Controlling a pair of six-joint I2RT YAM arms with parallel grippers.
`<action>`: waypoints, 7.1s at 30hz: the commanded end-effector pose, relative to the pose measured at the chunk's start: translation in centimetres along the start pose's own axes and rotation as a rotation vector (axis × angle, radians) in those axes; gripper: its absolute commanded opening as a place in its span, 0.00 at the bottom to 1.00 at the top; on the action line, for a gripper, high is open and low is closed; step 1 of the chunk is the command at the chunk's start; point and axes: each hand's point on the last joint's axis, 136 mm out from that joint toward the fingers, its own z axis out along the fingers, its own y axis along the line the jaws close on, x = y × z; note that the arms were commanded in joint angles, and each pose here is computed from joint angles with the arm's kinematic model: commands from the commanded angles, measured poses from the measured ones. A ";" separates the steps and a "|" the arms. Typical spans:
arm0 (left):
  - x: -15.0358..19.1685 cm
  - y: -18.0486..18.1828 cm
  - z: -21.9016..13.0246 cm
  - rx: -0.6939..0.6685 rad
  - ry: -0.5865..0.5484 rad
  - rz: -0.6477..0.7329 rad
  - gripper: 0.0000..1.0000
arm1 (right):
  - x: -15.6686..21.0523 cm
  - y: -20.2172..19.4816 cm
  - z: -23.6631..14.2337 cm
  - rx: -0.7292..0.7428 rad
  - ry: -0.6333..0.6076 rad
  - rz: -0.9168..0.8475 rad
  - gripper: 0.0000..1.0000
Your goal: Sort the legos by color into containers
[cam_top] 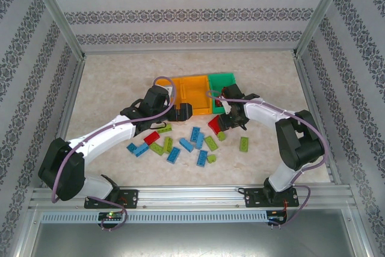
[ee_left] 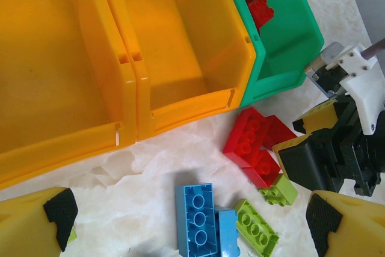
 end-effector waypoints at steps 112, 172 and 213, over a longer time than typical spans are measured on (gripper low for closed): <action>2.4 3.3 -1.2 -0.082 -0.022 0.059 0.99 | -4.6 6.8 1.8 -0.093 -0.078 0.612 0.78; 2.1 3.6 -2.7 -0.104 -0.048 0.046 0.99 | -4.6 6.5 -2.9 -0.259 -0.147 0.537 0.24; 2.8 4.2 -2.6 -0.126 -0.026 0.018 0.99 | -1.0 4.1 -4.7 -0.098 -0.147 0.061 0.81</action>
